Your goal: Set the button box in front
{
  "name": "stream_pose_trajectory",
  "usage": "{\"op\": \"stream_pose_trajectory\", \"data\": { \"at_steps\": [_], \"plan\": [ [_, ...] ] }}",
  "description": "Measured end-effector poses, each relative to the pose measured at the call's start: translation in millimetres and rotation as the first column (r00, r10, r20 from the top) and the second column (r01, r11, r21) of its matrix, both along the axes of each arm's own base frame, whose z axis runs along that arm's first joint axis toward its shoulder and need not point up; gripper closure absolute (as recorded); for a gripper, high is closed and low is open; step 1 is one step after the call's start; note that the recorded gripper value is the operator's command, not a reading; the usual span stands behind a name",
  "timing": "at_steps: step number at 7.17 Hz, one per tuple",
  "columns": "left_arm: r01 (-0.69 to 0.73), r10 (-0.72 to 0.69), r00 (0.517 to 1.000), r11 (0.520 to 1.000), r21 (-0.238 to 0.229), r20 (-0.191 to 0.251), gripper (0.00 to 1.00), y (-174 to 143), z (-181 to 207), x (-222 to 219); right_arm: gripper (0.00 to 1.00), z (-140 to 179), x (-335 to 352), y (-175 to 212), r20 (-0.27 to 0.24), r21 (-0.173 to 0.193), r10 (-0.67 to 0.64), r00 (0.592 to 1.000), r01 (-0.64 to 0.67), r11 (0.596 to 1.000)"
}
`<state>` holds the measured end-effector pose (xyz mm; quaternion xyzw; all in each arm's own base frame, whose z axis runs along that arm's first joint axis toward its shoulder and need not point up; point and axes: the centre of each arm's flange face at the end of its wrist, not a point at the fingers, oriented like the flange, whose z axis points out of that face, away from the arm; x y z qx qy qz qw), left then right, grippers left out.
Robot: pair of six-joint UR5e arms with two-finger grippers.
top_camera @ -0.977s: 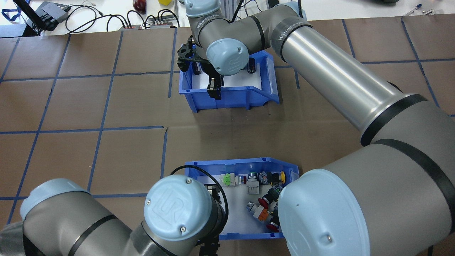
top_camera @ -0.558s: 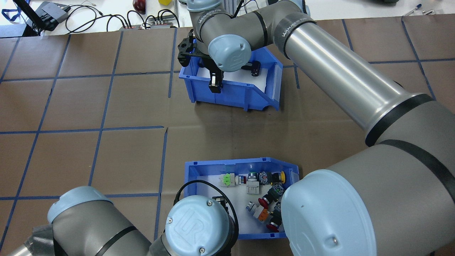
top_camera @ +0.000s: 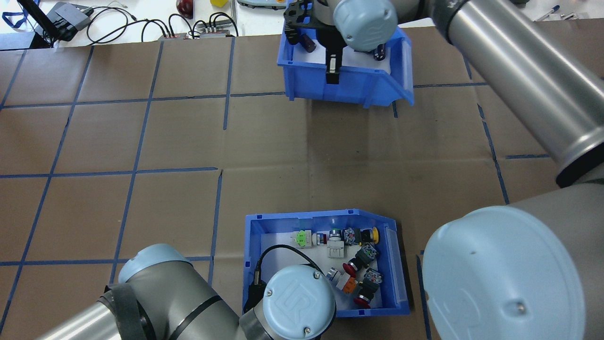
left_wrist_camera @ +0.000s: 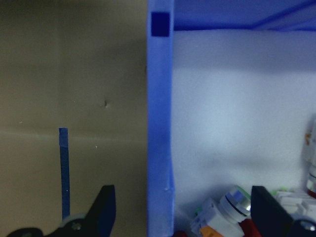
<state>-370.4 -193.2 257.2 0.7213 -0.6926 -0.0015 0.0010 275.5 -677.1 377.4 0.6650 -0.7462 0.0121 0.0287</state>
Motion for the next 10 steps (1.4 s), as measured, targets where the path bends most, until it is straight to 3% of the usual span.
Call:
{"op": "stream_pose_trajectory", "data": {
  "at_steps": [1, 3, 5, 7, 10],
  "plan": [
    [-0.004, 0.004, 1.000, 1.000, -0.002, 0.013, 0.99, 0.3, -4.0, -1.1, 0.95, 9.0, -50.7, 1.2, -0.020, 0.007, 0.030, 0.999, -0.030, 1.000],
    [-0.016, 0.016, 1.000, 1.000, -0.025, -0.004, 1.00, -1.0, 0.5, -2.9, 0.95, 17.9, -147.3, 25.8, -0.036, 0.037, 0.075, 0.997, -0.074, 0.997],
    [-0.015, 0.013, 0.999, 0.997, -0.079, -0.030, 1.00, -11.1, 18.9, 0.1, 0.95, 22.0, -219.2, 71.7, -0.031, 0.066, 0.105, 0.994, -0.103, 0.992],
    [-0.007, 0.005, 1.000, 0.986, -0.164, -0.013, 1.00, -52.6, 50.9, 31.8, 0.95, 19.7, -259.1, 124.4, -0.029, 0.071, 0.122, 0.992, -0.119, 0.990],
    [0.065, -0.059, 0.998, 0.980, -0.190, 0.036, 1.00, -158.7, 79.6, 92.1, 0.95, 3.3, -281.4, 188.1, -0.049, 0.030, 0.165, 0.985, -0.164, 0.986]
  ]
}}
